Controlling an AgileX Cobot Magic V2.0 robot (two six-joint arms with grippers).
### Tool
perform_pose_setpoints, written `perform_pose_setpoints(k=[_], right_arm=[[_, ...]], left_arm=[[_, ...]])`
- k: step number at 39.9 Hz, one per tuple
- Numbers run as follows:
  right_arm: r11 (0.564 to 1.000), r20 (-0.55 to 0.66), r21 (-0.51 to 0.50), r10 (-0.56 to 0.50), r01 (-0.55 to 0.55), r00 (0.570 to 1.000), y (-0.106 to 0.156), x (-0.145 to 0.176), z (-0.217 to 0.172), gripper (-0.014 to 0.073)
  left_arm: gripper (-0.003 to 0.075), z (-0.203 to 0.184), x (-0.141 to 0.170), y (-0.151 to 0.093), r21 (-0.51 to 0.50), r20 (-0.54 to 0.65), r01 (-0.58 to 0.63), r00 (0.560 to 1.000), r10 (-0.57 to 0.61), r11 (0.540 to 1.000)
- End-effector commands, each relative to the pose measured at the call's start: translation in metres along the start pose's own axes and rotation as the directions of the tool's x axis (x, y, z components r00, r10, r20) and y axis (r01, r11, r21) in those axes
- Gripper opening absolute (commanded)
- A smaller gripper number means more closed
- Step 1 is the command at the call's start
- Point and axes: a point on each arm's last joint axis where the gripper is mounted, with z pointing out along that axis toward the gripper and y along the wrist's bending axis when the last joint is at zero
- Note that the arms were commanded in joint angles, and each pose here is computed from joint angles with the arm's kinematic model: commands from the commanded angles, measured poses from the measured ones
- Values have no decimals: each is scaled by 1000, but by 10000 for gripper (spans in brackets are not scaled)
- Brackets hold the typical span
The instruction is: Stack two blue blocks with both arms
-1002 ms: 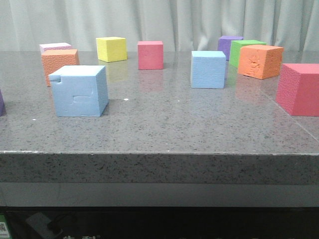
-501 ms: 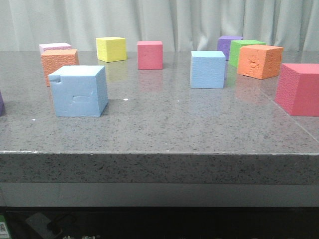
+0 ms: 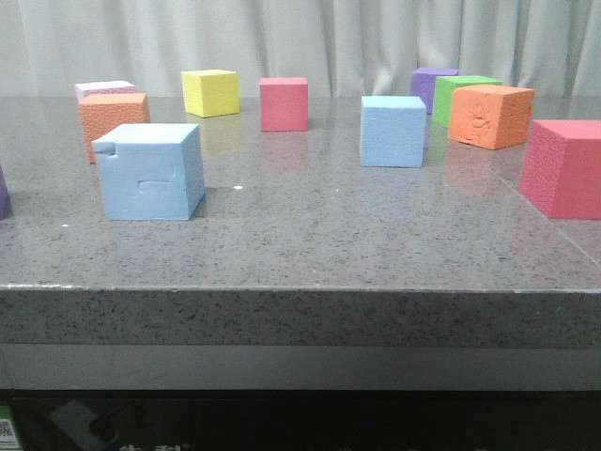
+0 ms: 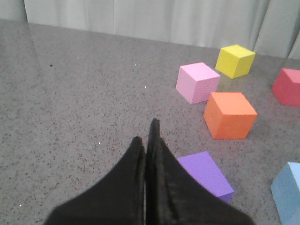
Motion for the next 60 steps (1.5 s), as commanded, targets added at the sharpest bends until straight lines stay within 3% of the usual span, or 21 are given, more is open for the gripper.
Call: perform_pose_setpoints(k=[1,9,16,20,25,28,32,41,53,60], right_arm=[[1000,60,9,-6,5,998,0,-14,0,-59],[1000,76,11,-6,5,997,0,-16,0,-17],[1000,78,11,-6,5,997,0,-16,0,210],[1000,78,11,-6,5,997,0,-16,0,377],[1000,78,11,-6,5,997,0,-16,0,584],[1000,78,11,-6,5,997,0,-16,0,662],[1000,82,8,0,0,997,0,-16,0,652],[997,76,-34,73,-70,994,3,-25,8,652],[993,-147,-64,86,-96,985,7,-65,76,652],[983,-288,-109,109,-145,951,20,-79,131,652]], left_arm=[[-18,3,-18,-1,4,68,-1,998,1,1000],[-18,4,-19,-1,5,81,-1,997,1,1000],[16,4,-20,-2,6,89,-2,996,1,1000],[141,4,-20,-2,6,91,-2,996,1,1000],[435,4,-21,-2,6,101,-3,995,3,1000],[587,4,-21,-2,6,101,-3,995,3,1000],[673,4,-21,-2,7,105,-4,994,3,1000],[673,4,-21,-2,7,105,-4,994,3,1000],[673,4,-21,-2,7,105,-4,994,3,1000],[673,4,-21,-2,7,105,-4,994,3,1000]])
